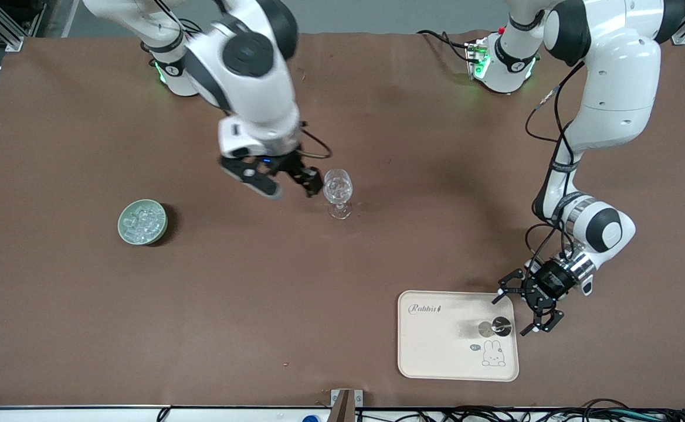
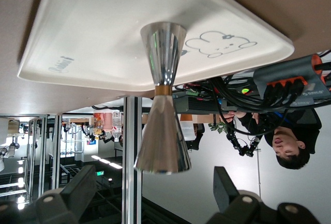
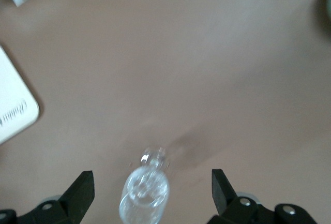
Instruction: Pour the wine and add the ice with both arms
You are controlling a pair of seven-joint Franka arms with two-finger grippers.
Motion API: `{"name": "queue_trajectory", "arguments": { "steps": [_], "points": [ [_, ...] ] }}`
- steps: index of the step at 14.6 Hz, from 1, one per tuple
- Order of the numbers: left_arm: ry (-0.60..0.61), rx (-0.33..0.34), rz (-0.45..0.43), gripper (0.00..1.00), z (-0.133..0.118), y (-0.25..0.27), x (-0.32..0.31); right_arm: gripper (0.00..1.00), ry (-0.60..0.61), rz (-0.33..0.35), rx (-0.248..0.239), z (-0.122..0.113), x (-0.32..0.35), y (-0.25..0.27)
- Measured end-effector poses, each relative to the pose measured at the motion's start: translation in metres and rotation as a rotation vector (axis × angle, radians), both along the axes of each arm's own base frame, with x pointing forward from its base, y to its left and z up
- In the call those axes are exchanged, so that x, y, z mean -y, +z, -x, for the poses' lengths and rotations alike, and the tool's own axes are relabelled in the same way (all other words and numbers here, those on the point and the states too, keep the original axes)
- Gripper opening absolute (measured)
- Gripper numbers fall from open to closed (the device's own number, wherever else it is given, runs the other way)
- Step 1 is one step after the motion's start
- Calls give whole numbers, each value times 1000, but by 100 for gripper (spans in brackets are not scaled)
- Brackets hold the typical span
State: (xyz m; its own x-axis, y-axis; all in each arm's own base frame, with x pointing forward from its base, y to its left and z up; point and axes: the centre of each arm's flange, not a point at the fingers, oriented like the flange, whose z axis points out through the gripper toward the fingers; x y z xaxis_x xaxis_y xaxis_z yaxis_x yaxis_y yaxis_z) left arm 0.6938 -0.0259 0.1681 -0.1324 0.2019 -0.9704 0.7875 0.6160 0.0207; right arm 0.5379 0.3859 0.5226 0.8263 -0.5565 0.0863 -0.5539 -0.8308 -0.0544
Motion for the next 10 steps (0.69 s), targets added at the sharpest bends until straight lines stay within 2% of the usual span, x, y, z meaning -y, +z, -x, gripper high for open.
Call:
{"name": "queue_trajectory", "arguments": {
  "steps": [2,4,6,7,8,10],
  "points": [
    [8,11,0,100,4,17,-8,100,25,57,18,-12,60,39],
    [-23,30,-36,100,6,43,-21,100,65,116,25,-27,125,66],
    [-77,36,-76,100,5,83,-38,100,139,156,10,-39,191,84],
    [-126,36,-101,100,6,105,-49,100,170,153,-6,-43,223,91],
    [-189,42,-145,100,7,124,-61,100,199,143,-23,-45,256,98],
    [-310,63,-297,100,4,161,-88,100,274,130,-55,-43,320,110]
  ]
}}
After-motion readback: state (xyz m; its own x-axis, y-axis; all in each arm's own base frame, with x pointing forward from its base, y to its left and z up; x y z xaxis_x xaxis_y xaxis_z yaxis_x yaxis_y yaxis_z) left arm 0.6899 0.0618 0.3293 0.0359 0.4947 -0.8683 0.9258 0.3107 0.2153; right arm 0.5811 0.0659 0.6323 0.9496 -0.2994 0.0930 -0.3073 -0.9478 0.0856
